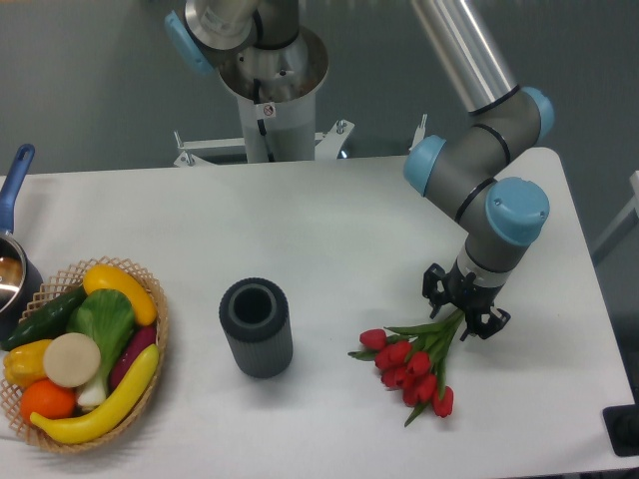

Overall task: Pick up the flowers from the table
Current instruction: 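Close the gripper around the tulip stems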

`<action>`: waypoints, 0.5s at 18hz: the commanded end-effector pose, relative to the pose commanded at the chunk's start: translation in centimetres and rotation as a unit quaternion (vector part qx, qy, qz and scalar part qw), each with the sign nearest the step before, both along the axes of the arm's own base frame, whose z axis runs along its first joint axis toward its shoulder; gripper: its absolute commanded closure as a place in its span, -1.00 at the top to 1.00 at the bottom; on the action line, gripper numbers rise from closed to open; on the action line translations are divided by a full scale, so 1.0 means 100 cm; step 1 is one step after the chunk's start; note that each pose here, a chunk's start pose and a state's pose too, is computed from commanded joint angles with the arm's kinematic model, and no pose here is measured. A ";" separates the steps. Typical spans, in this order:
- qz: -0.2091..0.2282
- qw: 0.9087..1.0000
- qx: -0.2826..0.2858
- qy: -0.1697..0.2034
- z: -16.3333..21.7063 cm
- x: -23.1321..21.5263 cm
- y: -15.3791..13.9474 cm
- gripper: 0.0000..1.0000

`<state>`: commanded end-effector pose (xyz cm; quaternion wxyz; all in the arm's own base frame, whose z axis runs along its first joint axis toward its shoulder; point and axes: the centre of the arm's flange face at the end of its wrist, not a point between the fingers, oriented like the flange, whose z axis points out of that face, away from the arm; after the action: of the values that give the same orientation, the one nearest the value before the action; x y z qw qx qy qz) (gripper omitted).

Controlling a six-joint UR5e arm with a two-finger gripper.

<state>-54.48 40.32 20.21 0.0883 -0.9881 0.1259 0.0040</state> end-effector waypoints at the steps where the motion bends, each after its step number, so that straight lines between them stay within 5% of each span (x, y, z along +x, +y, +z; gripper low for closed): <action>1: 0.004 1.000 0.001 0.001 0.001 -0.001 0.000 -0.22; 9: 0.005 1.000 0.000 0.002 0.003 0.000 0.000 -0.53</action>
<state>-54.52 40.32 20.47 0.0882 -0.9886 0.1215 0.0060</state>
